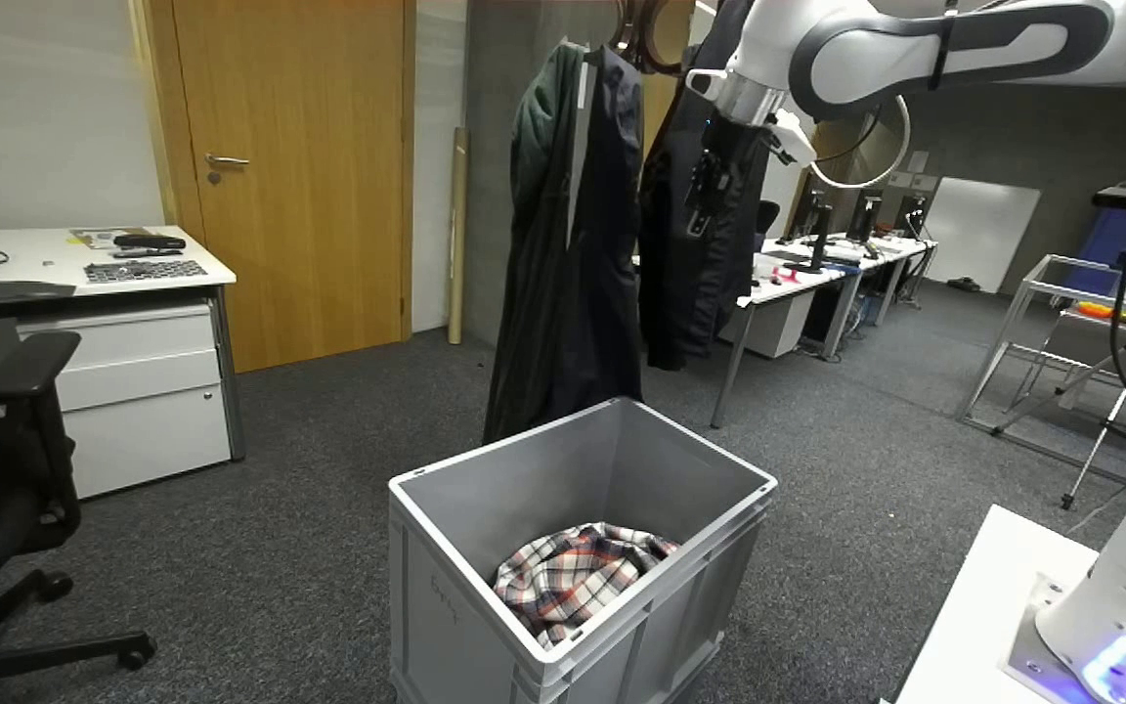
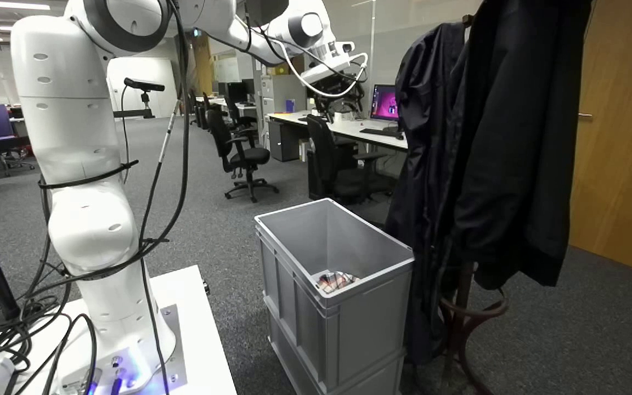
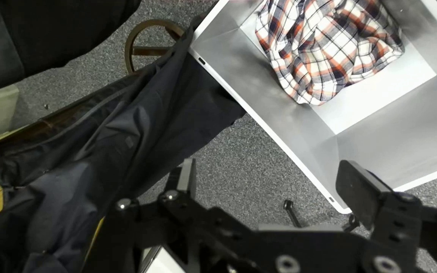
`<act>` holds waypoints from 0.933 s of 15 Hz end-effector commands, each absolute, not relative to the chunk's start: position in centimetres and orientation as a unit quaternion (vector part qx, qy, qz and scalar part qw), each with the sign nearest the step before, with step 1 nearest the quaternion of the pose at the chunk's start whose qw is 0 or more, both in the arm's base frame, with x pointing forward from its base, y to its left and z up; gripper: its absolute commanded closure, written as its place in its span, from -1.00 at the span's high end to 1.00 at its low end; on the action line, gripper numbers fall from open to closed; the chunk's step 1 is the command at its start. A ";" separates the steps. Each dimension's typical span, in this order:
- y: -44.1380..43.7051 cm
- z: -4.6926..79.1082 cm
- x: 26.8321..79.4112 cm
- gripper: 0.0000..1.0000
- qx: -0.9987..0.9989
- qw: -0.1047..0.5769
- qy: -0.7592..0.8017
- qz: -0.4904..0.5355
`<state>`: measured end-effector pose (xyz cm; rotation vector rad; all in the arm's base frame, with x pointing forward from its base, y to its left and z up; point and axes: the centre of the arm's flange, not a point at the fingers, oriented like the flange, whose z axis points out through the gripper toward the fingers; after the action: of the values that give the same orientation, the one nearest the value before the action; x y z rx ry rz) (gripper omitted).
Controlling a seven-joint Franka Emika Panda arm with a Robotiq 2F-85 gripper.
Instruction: Put the flannel shirt inside the grey container.
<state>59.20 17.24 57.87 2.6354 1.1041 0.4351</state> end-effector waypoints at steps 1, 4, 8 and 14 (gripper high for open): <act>16.5 60.1 57.0 1.00 0.901 0.137 0.367 0.186; 16.0 62.2 55.1 1.00 0.906 0.131 0.359 0.184; 15.4 64.2 52.0 1.00 0.915 0.099 0.359 0.157; 14.3 65.6 49.7 1.00 0.935 0.068 0.313 0.153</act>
<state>51.62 15.76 65.22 2.7675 1.0209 0.4457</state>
